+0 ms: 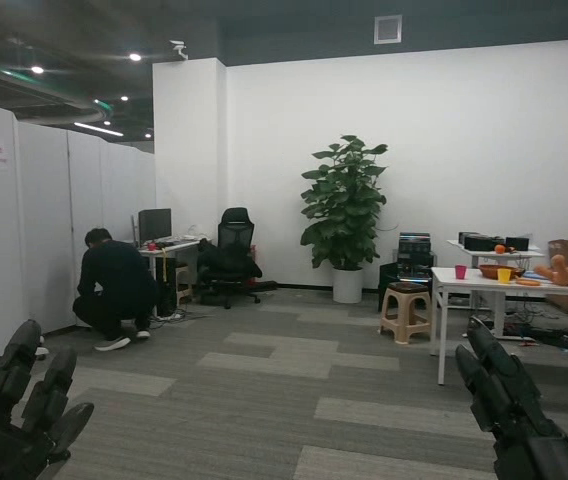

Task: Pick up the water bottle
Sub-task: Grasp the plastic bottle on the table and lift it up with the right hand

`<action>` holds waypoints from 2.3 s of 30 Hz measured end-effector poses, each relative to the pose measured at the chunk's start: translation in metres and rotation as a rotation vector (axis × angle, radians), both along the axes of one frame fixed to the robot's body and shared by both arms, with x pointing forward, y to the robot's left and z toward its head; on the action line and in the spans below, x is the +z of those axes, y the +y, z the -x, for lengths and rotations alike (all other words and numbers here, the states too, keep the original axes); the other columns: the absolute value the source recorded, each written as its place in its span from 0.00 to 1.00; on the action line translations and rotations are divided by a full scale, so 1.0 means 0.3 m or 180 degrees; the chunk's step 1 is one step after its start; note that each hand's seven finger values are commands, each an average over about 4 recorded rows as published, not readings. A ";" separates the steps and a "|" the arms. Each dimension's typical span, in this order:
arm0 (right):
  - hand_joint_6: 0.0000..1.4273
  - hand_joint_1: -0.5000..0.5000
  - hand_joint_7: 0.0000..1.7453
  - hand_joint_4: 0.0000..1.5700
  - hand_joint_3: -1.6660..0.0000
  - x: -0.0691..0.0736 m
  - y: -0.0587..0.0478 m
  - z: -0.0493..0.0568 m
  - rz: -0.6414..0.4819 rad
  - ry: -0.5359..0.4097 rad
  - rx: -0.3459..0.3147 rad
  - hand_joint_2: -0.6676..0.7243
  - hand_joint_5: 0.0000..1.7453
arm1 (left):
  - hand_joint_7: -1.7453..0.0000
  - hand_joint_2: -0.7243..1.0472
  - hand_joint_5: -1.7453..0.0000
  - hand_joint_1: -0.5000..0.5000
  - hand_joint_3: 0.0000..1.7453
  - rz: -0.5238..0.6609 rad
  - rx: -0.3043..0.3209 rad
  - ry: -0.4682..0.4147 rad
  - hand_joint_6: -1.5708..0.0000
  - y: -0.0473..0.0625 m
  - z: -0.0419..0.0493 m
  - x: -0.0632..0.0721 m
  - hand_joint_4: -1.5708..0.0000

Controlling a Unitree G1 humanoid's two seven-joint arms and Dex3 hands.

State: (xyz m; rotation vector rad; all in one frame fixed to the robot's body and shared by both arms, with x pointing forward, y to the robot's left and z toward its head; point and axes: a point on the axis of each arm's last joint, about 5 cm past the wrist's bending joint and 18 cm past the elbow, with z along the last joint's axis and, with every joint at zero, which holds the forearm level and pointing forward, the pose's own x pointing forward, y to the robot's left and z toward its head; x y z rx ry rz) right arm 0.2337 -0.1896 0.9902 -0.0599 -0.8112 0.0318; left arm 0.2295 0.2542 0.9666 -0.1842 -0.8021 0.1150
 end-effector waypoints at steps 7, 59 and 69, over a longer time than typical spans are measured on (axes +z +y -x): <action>0.00 0.12 0.04 0.00 1.00 0.000 -0.001 0.000 -0.0003 0.0001 0.0008 0.45 0.00 | 1.00 1.00 0.94 0.00 0.05 -0.0004 -0.0015 0.0004 1.00 -0.003 -0.001 -0.001 1.00; 0.00 0.08 0.01 0.00 0.95 -0.196 -0.362 0.184 -0.1072 0.2015 0.1266 0.41 0.00 | 1.00 1.00 0.94 0.00 0.04 0.0061 -0.0192 0.0465 1.00 -0.023 -0.022 -0.088 1.00; 0.00 0.08 0.00 0.00 0.95 -0.240 -0.394 0.221 -0.0960 0.2320 0.1445 0.41 0.00 | 1.00 1.00 0.94 0.00 0.05 0.0060 -0.0205 0.0444 1.00 -0.025 -0.030 -0.082 1.00</action>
